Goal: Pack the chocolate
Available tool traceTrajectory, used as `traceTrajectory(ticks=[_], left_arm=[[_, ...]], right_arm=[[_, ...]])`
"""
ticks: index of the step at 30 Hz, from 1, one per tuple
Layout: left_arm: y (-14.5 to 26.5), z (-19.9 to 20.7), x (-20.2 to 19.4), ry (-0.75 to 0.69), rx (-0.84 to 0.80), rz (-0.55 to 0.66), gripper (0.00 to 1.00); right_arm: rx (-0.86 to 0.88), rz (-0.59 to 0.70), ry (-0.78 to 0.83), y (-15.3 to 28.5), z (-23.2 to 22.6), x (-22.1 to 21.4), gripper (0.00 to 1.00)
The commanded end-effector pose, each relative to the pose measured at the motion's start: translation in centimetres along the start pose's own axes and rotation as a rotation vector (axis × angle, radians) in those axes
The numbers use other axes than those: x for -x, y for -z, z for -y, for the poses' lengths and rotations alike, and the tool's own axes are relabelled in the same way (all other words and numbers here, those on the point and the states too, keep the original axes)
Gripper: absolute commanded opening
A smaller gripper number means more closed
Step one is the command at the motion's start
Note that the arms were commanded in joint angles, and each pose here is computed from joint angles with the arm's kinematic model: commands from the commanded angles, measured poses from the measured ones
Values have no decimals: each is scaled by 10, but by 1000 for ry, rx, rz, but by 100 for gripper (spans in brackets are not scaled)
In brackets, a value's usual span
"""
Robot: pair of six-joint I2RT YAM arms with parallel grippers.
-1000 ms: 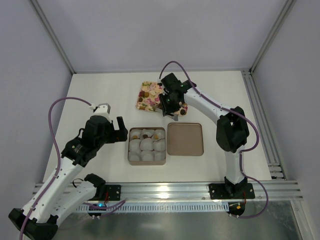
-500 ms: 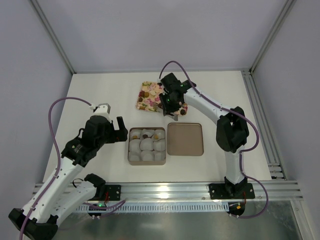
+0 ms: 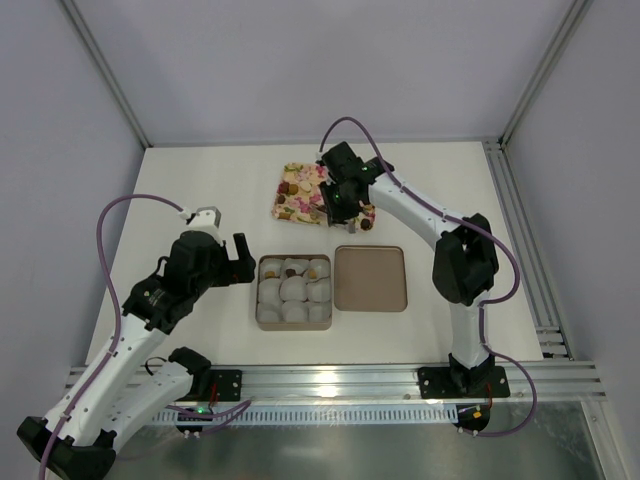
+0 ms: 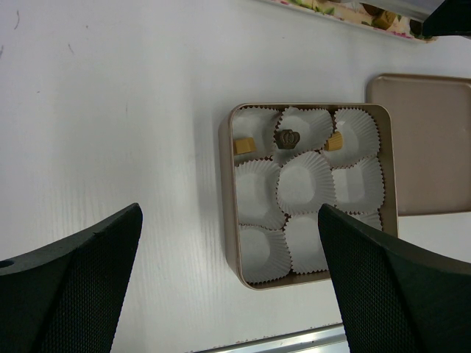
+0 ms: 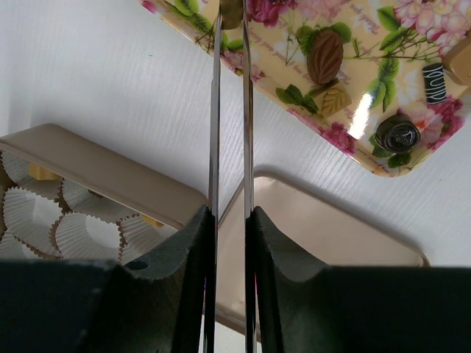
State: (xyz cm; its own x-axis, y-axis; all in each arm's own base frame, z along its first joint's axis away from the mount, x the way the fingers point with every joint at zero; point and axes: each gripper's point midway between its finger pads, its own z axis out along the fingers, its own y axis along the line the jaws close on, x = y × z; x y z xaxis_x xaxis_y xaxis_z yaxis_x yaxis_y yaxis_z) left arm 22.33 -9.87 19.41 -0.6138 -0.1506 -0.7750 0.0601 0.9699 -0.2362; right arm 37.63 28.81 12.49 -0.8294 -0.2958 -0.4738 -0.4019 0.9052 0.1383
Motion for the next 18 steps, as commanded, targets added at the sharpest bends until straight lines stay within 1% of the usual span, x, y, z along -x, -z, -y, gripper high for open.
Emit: traceTrajectory(ticks=[1, 13, 18], left_arm=[[2, -3, 4, 3, 11, 18, 100], [2, -3, 3, 3, 13, 18, 100], [1, -3, 3, 3, 12, 17, 100]], right_arm=[[16, 138, -13, 41, -5, 36, 29], [20, 159, -19, 56, -5, 38, 29], [30, 190, -18, 77, -5, 38, 28]])
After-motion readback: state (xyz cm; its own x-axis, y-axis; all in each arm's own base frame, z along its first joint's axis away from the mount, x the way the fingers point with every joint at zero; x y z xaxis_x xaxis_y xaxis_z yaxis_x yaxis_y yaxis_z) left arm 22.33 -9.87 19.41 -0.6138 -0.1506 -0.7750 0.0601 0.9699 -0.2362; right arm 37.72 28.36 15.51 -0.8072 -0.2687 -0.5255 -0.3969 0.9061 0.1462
